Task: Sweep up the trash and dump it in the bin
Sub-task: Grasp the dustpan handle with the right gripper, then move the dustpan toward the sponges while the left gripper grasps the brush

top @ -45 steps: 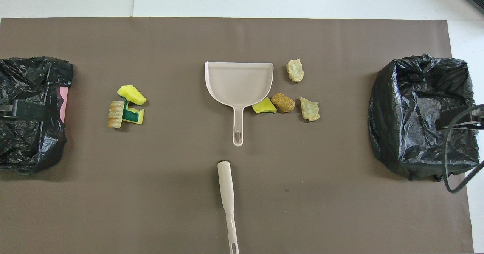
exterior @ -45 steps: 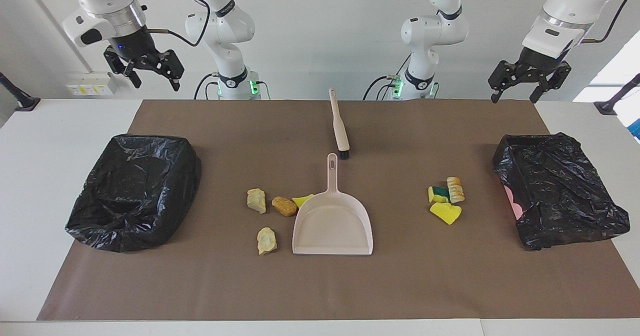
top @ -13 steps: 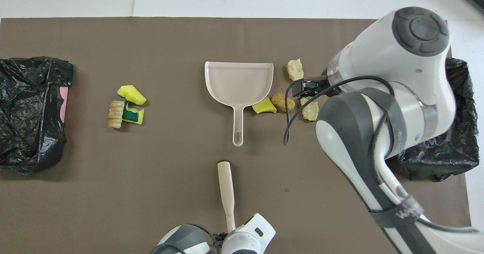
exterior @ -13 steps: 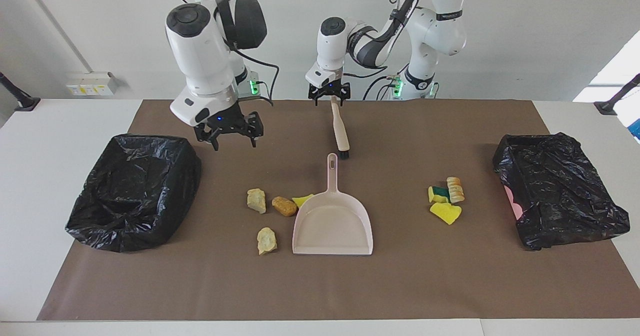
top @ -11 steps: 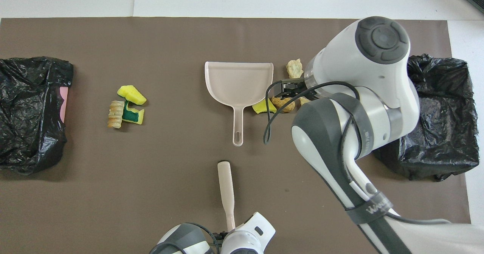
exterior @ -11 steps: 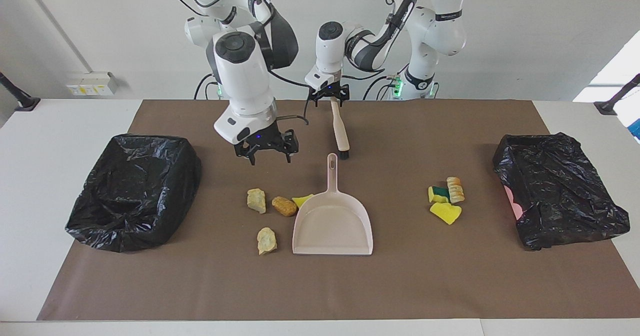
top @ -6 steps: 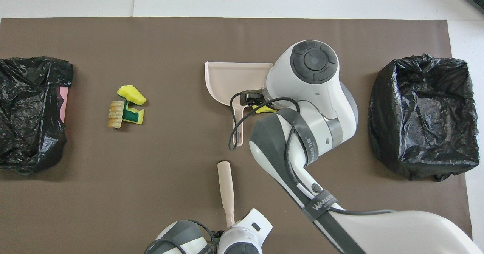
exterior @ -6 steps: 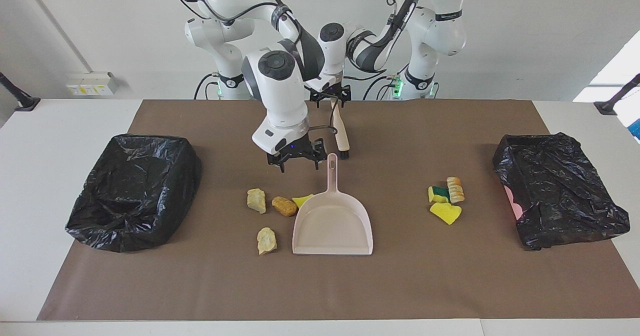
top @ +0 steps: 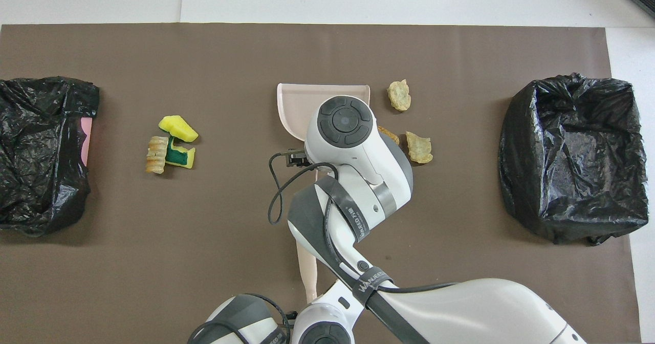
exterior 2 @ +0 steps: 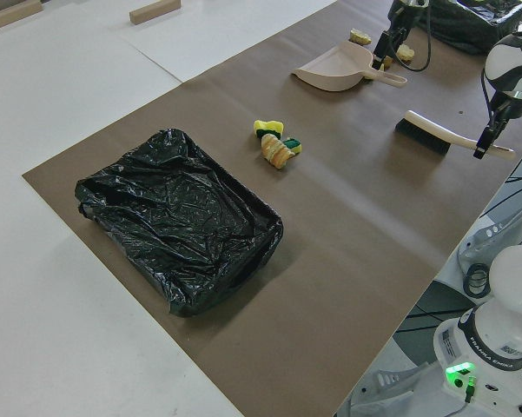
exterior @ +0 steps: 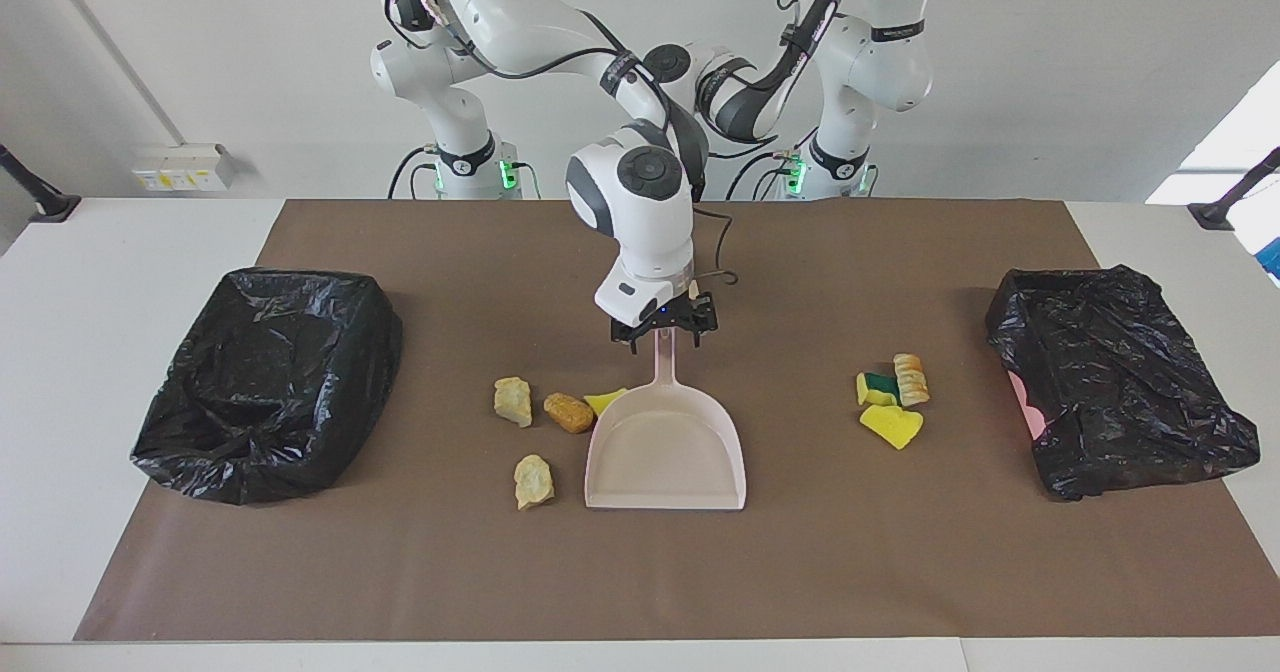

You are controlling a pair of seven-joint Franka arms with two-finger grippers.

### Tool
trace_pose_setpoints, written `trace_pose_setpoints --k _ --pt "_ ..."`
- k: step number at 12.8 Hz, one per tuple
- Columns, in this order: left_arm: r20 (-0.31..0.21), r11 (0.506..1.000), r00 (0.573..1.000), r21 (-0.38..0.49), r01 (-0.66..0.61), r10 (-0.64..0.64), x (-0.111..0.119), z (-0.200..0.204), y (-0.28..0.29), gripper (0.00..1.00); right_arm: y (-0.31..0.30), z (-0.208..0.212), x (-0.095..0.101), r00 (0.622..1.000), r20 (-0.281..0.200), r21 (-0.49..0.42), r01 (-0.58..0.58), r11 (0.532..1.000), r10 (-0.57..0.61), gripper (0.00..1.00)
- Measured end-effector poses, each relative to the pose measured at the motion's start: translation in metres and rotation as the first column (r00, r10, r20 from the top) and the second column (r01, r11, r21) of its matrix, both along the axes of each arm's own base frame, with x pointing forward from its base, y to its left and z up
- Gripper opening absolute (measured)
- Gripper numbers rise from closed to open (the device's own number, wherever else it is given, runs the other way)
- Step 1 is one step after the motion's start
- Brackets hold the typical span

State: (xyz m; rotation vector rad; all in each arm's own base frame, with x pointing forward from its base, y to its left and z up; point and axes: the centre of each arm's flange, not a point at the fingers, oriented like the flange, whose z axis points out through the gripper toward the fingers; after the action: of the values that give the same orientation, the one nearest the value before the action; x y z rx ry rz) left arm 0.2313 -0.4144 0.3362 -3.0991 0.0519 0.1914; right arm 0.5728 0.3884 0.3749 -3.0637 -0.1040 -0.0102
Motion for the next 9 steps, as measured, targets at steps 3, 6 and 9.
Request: trace_pose_setpoints --k 3,6,9 --pt "-0.006 1.0 1.0 0.003 0.008 -0.008 0.005 0.002 0.002 0.26 -0.004 -0.013 -0.003 1.0 -0.02 -0.015 0.008 1.0 -0.008 0.9" --pt "-0.013 1.0 1.0 0.012 0.015 -0.014 0.006 0.004 0.004 0.26 -0.006 -0.021 -0.007 0.999 -0.035 -0.025 0.017 1.0 -0.018 0.81" --pt "-0.047 0.998 0.998 0.043 0.053 -0.051 0.008 0.013 0.016 0.26 -0.005 -0.023 -0.008 0.999 -0.038 -0.028 0.014 1.0 -0.015 0.42"
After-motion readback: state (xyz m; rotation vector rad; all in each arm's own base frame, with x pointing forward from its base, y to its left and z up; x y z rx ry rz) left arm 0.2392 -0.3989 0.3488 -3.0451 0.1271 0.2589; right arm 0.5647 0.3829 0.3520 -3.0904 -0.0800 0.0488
